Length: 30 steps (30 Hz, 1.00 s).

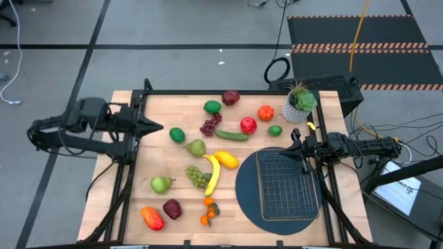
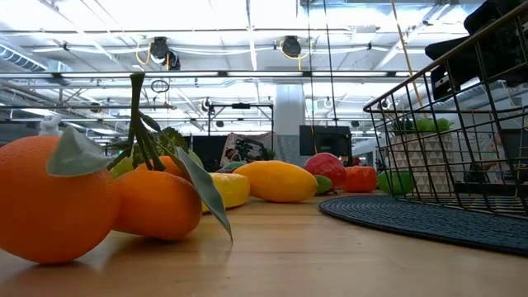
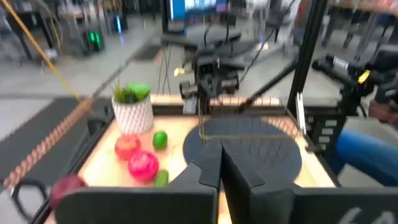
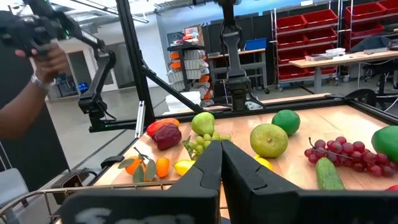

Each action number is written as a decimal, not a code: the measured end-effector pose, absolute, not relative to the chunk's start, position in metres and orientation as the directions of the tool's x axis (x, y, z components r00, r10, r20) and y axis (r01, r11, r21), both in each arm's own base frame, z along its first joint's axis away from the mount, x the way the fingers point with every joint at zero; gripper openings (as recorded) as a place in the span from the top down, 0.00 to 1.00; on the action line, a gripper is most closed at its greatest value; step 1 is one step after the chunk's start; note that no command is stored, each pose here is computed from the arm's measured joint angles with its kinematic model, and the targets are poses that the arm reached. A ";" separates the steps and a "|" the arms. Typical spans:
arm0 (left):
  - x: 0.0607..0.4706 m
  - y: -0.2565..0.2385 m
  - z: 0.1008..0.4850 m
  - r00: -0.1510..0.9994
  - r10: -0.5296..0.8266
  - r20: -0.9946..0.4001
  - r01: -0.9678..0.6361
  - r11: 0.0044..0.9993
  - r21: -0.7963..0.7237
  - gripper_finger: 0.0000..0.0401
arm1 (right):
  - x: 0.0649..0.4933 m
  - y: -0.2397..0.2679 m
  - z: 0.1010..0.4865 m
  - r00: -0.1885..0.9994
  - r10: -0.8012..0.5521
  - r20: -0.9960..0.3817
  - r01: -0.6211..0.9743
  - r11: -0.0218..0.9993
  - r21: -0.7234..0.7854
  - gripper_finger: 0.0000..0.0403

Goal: Build produce basket
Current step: Put the bottom left lime into the wire basket

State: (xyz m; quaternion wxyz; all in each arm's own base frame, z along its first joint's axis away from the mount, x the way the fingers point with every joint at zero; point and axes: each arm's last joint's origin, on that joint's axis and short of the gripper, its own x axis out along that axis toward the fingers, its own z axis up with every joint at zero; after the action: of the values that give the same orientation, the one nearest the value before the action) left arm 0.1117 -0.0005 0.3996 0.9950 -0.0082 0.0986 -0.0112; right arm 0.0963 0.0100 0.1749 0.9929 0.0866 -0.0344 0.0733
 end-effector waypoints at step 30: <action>0.232 -0.009 0.334 0.930 0.128 -0.343 -0.078 0.985 0.156 0.98 | 0.100 0.005 0.206 1.000 -0.029 -0.003 0.029 0.990 0.135 1.00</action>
State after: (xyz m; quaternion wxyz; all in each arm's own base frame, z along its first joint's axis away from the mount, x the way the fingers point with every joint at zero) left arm 0.2316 -0.0087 0.3339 0.9799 0.0701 0.1790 0.0525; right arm 0.0997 0.0054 0.2056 0.9976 0.0677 0.0005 -0.0144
